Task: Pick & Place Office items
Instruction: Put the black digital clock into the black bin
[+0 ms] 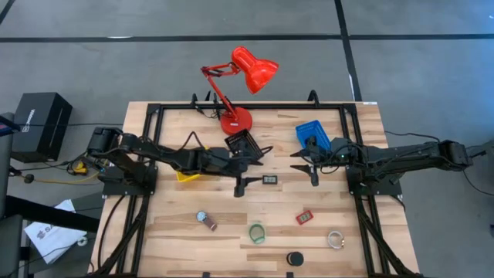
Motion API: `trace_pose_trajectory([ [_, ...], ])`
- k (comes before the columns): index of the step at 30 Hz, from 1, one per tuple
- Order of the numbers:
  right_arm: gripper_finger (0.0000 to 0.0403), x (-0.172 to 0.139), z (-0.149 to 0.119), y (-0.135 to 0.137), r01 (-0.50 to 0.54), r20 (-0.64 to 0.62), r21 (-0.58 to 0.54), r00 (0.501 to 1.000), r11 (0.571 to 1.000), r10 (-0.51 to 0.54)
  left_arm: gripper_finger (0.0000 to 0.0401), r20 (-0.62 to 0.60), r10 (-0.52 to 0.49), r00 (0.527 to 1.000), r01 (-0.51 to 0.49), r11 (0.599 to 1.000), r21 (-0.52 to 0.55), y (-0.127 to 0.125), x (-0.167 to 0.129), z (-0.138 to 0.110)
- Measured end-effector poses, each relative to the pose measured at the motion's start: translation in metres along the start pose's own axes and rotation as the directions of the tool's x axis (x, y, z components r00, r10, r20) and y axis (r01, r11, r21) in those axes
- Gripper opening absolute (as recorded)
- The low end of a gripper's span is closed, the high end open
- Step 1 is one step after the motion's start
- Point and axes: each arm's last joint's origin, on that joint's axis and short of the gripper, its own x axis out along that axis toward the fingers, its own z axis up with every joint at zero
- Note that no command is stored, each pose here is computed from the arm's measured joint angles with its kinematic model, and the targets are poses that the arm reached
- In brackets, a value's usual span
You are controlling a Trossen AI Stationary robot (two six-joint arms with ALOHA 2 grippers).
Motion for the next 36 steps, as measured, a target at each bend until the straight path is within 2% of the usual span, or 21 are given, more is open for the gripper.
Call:
trace_pose_trajectory([
  [4, 0.0182, 0.0, 0.0, 0.0, 0.0, 0.002, 0.0, 1.0, 1.0, 0.0, 0.0227, -0.05, -0.003, 0.999, 0.004, 1.0, 0.006, -0.002, 0.011, -0.014],
  [9, 0.0182, 0.0, 0.0, 0.0, 0.0, 0.002, 0.0, 1.0, 1.0, 0.0, 0.0227, -0.153, -0.006, 0.988, 0.008, 1.0, 0.017, -0.006, 0.034, -0.046],
  [14, 0.0182, 0.0, 0.0, 0.0, 0.0, 0.0, 0.0, 1.0, 1.0, 0.0, 0.0229, -0.196, 0.002, 0.981, 0.002, 1.0, 0.02, -0.006, 0.052, -0.072],
  [22, 0.0182, 0.0, 0.0, 0.0, 0.0, 0.0, 0.0, 1.0, 1.0, 0.0, 0.0265, -0.272, 0.013, 0.962, -0.007, 1.0, 0.022, -0.003, 0.066, -0.102],
  [25, 0.0182, 0.0, 0.0, 0.0, -0.001, 0.002, 0.013, 1.0, 1.0, 0.001, 0.0278, -0.287, 0.022, 0.958, -0.018, 1.0, 0.016, 0.001, 0.068, -0.107],
  [30, 0.0182, 0.0, -0.001, 0.002, -0.008, -0.008, 0.139, 1.0, 0.99, 0.009, 0.0285, -0.284, 0.029, 0.959, -0.032, 0.999, -0.007, 0.003, 0.067, -0.105],
  [36, 0.0176, 0.009, -0.013, 0.007, -0.019, -0.118, 0.174, 0.992, 0.985, 0.04, 0.0285, -0.257, 0.029, 0.966, -0.032, 0.999, -0.01, 0.004, 0.06, -0.092],
])
